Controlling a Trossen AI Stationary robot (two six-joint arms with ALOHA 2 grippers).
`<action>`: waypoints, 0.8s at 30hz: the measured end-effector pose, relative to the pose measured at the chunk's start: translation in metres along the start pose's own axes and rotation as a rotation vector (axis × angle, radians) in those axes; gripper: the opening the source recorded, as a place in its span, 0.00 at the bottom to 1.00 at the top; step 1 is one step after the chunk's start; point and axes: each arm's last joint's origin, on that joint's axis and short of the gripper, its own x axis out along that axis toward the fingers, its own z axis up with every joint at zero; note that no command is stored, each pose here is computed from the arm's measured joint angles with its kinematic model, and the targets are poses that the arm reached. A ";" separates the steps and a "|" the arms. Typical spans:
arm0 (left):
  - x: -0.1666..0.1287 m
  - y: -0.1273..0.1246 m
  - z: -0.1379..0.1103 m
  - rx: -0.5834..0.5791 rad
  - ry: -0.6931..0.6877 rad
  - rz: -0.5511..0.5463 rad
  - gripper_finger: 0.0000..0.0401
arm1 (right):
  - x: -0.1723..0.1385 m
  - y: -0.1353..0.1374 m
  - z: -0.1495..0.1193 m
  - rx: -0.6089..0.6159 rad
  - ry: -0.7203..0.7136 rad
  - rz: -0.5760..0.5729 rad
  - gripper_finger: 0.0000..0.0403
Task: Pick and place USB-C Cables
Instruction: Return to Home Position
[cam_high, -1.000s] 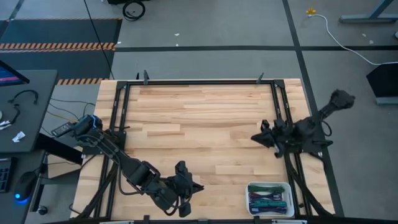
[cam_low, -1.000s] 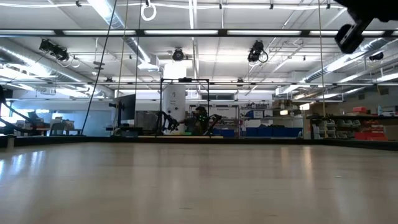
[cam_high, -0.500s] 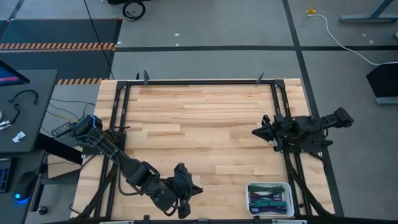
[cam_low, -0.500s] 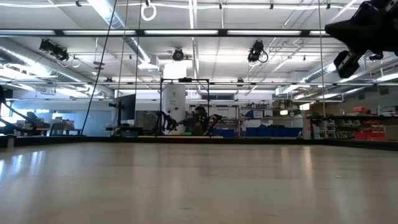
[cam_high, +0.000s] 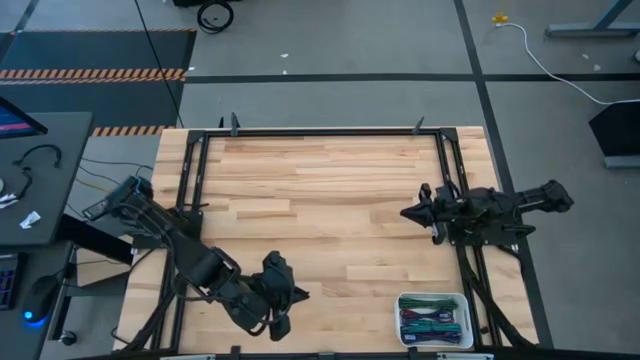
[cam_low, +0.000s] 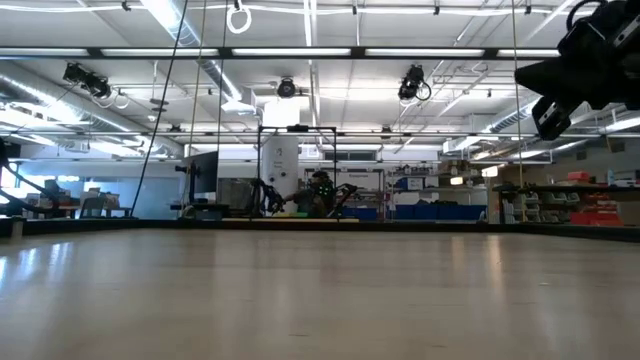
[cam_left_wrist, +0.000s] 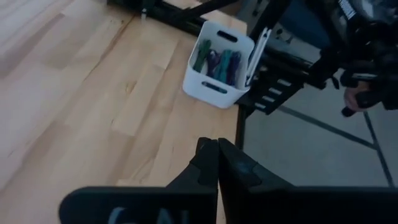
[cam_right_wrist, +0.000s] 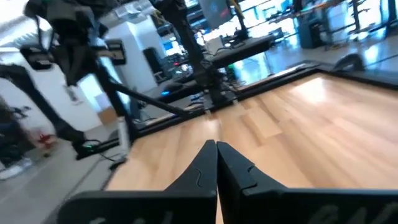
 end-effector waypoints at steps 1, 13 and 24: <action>-0.003 0.001 0.001 -0.003 0.003 0.005 0.01 | 0.000 -0.001 0.000 -0.018 -0.001 -0.011 0.00; -0.039 0.014 0.007 0.047 0.005 0.071 0.01 | 0.002 -0.014 0.004 -0.119 -0.027 -0.144 0.03; -0.089 0.077 -0.007 0.074 -0.056 0.166 0.01 | 0.002 -0.014 0.004 -0.118 -0.034 -0.147 0.06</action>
